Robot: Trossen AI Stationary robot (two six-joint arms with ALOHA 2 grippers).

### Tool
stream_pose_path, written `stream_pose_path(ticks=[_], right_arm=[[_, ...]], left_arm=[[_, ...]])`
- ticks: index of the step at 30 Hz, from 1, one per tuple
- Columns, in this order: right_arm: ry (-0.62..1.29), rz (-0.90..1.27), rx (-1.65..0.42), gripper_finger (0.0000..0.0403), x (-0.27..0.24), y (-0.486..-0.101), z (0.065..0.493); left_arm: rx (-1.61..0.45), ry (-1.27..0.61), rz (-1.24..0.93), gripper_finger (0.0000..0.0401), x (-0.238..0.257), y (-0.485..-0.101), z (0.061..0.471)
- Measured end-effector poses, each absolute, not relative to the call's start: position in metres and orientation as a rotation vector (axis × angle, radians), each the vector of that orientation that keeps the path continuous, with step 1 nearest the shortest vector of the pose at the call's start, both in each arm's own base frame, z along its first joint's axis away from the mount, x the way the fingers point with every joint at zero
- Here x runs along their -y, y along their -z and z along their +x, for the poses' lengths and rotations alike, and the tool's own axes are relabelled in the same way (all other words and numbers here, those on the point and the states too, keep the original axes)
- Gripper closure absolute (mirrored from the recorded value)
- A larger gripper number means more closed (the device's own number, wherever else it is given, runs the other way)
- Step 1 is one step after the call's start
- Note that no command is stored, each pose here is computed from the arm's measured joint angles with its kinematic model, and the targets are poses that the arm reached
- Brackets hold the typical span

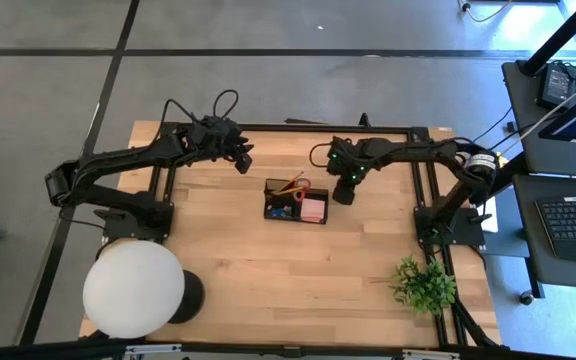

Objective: Pick and place office supplies into organizer
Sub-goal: Put the pink binder clip into the desk organizer

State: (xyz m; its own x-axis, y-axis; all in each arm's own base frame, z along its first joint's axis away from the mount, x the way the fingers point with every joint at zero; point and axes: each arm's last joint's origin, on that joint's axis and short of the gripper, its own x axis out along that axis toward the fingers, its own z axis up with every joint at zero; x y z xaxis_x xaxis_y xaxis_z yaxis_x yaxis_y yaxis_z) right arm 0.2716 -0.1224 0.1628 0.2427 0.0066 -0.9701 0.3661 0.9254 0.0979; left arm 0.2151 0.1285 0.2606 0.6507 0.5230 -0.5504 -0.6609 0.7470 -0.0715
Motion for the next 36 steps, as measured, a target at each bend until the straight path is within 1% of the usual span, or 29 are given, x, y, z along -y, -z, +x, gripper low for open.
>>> stream_pose_path(ticks=[11,17,19,24,28,31,36], right_arm=[[0.296,0.305,-1.142,0.0326,0.116,-0.213,0.257],[0.292,0.293,-1.087,0.0326,0.112,-0.227,0.251],[0.263,0.298,-1.075,0.0326,0.109,-0.229,0.252],[0.114,0.332,-1.030,0.0326,0.092,-0.238,0.254],[0.035,0.303,-0.974,0.0326,0.076,-0.249,0.255],[-0.015,0.252,-0.889,0.0326,0.063,-0.262,0.256],[-0.120,0.189,-0.677,0.0326,0.042,-0.286,0.264]], left_arm=[[-0.533,-0.682,-0.278,0.0276,-0.128,-0.261,0.215],[-0.533,-0.682,-0.278,0.0276,-0.128,-0.261,0.215],[-0.533,-0.682,-0.278,0.0276,-0.128,-0.261,0.215],[-0.533,-0.682,-0.278,0.0276,-0.128,-0.261,0.215],[-0.533,-0.682,-0.277,0.0276,-0.128,-0.261,0.215],[-0.533,-0.682,-0.277,0.0276,-0.128,-0.261,0.215],[-0.538,-0.678,-0.262,0.0276,-0.128,-0.261,0.215]])
